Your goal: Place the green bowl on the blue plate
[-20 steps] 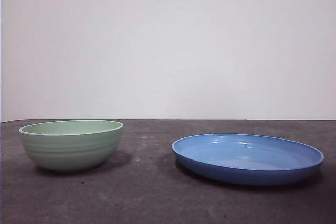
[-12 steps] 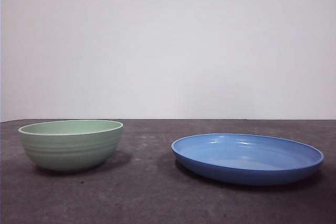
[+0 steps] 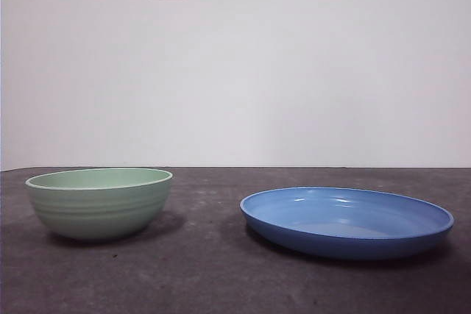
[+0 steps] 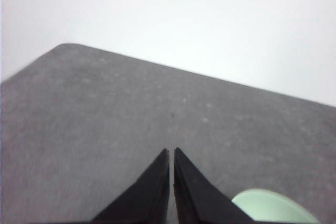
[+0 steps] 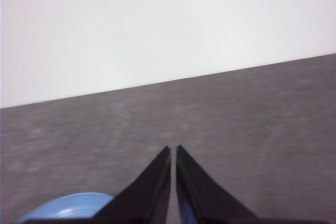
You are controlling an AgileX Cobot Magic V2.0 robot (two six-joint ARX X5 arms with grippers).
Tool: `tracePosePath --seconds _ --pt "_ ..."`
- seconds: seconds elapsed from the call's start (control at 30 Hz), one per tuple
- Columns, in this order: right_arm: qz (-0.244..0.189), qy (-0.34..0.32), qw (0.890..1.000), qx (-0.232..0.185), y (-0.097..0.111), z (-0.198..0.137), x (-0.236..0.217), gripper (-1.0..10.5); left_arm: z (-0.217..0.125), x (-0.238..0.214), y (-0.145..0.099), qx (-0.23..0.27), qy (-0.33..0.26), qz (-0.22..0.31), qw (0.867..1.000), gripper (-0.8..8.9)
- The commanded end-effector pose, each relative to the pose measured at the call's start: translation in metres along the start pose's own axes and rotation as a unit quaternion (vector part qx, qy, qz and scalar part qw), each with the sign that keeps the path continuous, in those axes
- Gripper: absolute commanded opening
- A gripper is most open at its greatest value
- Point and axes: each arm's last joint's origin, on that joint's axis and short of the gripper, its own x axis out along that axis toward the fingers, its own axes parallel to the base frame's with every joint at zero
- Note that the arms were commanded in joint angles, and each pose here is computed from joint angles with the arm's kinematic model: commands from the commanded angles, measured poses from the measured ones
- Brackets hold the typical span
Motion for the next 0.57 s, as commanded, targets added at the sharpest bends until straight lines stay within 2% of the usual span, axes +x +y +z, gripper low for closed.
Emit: tracePosePath --seconds 0.03,0.33,0.57 --pt "0.031 0.009 0.999 0.034 0.007 0.019 -0.001 0.1 0.029 0.000 -0.009 -0.003 -0.012 -0.021 1.000 0.15" --pt "0.115 0.076 0.989 0.045 0.028 0.079 0.007 0.1 0.117 0.017 -0.039 -0.023 0.018 -0.142 0.989 0.15" --pt "0.185 0.139 0.971 0.061 0.041 0.121 0.024 0.1 0.158 0.035 -0.061 -0.029 0.081 -0.223 0.971 0.15"
